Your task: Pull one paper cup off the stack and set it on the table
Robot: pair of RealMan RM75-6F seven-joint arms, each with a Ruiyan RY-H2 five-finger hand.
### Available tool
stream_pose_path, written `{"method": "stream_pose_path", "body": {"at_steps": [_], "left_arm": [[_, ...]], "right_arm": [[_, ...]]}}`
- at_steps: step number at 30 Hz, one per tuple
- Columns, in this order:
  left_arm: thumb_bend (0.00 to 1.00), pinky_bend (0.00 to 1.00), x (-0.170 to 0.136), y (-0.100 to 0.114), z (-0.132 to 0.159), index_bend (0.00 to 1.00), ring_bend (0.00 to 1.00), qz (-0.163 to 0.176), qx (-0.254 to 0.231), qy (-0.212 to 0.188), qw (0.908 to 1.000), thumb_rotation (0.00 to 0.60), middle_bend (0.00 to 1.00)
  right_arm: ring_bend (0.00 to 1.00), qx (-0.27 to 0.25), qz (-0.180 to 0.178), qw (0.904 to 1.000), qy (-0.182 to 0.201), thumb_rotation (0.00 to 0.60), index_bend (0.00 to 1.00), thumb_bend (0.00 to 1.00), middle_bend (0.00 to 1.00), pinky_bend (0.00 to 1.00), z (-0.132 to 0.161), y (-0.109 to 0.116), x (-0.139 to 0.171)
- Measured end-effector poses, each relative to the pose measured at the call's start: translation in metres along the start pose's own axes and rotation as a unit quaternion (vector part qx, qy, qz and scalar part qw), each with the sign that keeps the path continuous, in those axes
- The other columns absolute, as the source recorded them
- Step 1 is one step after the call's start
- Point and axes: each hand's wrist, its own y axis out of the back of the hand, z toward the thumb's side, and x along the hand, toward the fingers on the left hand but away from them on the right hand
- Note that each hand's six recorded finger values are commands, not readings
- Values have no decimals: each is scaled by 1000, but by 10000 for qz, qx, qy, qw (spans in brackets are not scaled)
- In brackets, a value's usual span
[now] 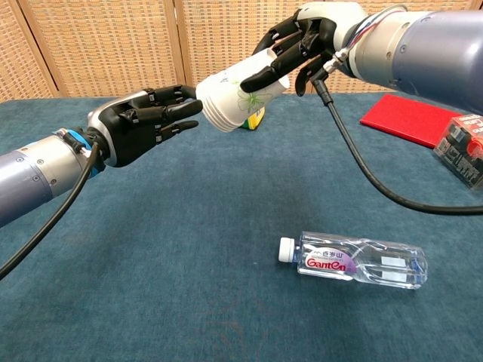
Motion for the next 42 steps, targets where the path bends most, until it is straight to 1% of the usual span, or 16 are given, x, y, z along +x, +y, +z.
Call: {"method": "stream_pose_path", "body": {"at_steps": [12, 20, 26, 38, 42], "left_arm": [[362, 0, 3, -3, -1, 583, 0, -57, -93, 28, 9999, 600, 0], [369, 0, 3, -6, -3, 632, 0, -102, -117, 56, 9999, 600, 0], [380, 0, 3, -4, -4, 656, 0, -78, -130, 68, 9999, 600, 0], [381, 0, -1, 4, -9, 668, 0, -10, -83, 131, 9999, 600, 0], [380, 0, -4, 9, -11, 668, 0, 33, -52, 148, 9999, 600, 0]], "right_arm": [[480, 59, 38, 10000, 0, 600, 744, 172, 618, 713, -2, -2, 1], [480, 79, 57, 10000, -6, 600, 744, 172, 618, 713, -3, -3, 2], [480, 86, 63, 9999, -32, 600, 744, 172, 618, 713, -5, -3, 2], [480, 107, 20, 9999, -33, 600, 744, 172, 618, 713, -7, 1, 1], [480, 143, -33, 9999, -41, 600, 744, 172, 618, 713, -8, 5, 1]]}}
